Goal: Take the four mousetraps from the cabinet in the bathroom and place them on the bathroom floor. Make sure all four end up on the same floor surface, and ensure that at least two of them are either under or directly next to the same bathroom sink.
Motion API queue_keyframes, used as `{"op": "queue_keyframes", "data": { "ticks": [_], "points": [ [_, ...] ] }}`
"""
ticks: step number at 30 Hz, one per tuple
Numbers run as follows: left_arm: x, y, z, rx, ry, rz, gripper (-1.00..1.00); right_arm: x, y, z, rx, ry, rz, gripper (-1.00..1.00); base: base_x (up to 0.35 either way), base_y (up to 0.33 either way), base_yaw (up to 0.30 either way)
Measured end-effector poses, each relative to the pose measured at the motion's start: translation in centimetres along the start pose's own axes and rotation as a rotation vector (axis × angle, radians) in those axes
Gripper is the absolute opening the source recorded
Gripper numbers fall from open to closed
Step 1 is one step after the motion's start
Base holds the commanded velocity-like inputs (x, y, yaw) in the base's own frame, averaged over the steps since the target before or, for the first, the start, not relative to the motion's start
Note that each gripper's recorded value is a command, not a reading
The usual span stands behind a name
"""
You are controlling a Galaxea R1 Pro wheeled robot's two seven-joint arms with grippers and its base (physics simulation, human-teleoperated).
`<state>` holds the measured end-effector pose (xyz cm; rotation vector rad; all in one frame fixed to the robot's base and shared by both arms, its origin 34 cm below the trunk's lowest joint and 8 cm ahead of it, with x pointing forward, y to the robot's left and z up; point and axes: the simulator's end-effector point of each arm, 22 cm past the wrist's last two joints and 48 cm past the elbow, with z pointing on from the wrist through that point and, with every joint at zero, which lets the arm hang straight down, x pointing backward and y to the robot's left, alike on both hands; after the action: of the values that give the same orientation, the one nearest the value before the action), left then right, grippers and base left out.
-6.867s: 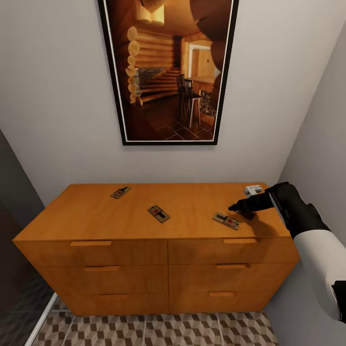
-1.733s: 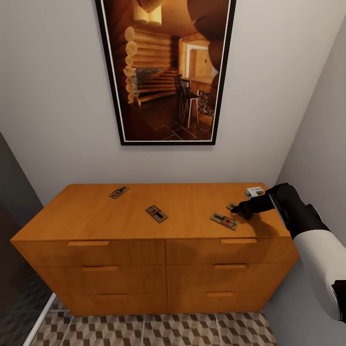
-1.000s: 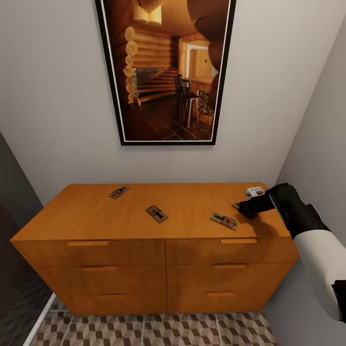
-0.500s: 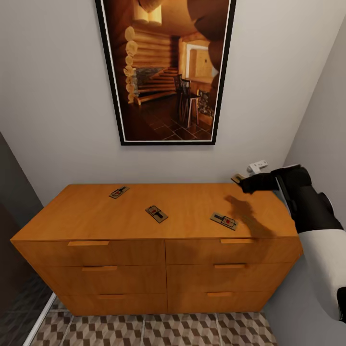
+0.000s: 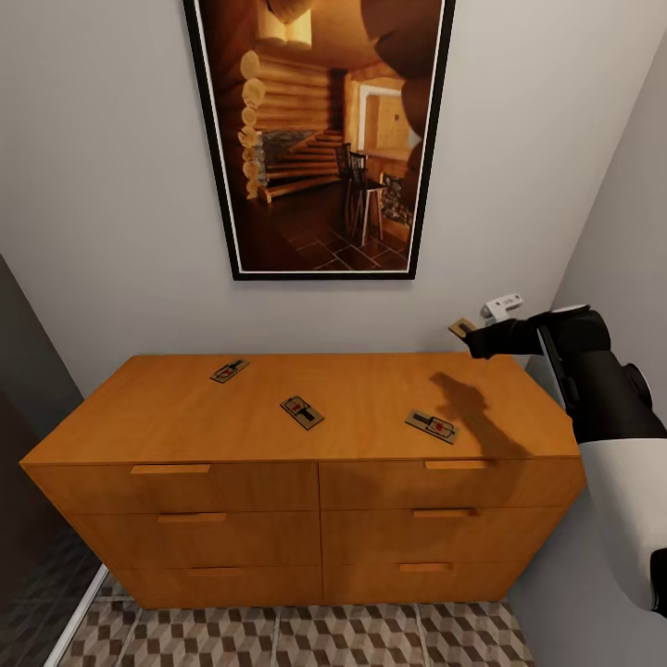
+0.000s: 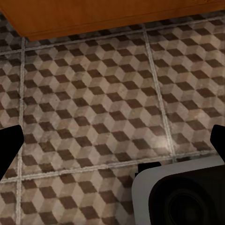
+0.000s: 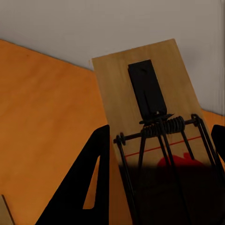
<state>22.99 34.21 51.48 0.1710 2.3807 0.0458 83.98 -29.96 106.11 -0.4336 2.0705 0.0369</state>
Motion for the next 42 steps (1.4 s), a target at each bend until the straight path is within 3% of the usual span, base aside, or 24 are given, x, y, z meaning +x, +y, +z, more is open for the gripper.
{"op": "queue_keyframes", "data": {
  "ticks": [19, 42],
  "points": [
    [-0.04, -0.66, 0.07, 0.006, -0.001, -0.007, 1.0, -0.12, -0.1, -0.01, 0.006, -0.002, -0.001, -1.0, -0.011, 0.0, 0.0],
    [-0.03, -0.68, 0.09, 0.007, -0.001, -0.007, 1.0, -0.12, -0.03, 0.07, 0.004, -0.002, -0.001, -1.0, -0.316, 0.0, 0.0]
  ]
}}
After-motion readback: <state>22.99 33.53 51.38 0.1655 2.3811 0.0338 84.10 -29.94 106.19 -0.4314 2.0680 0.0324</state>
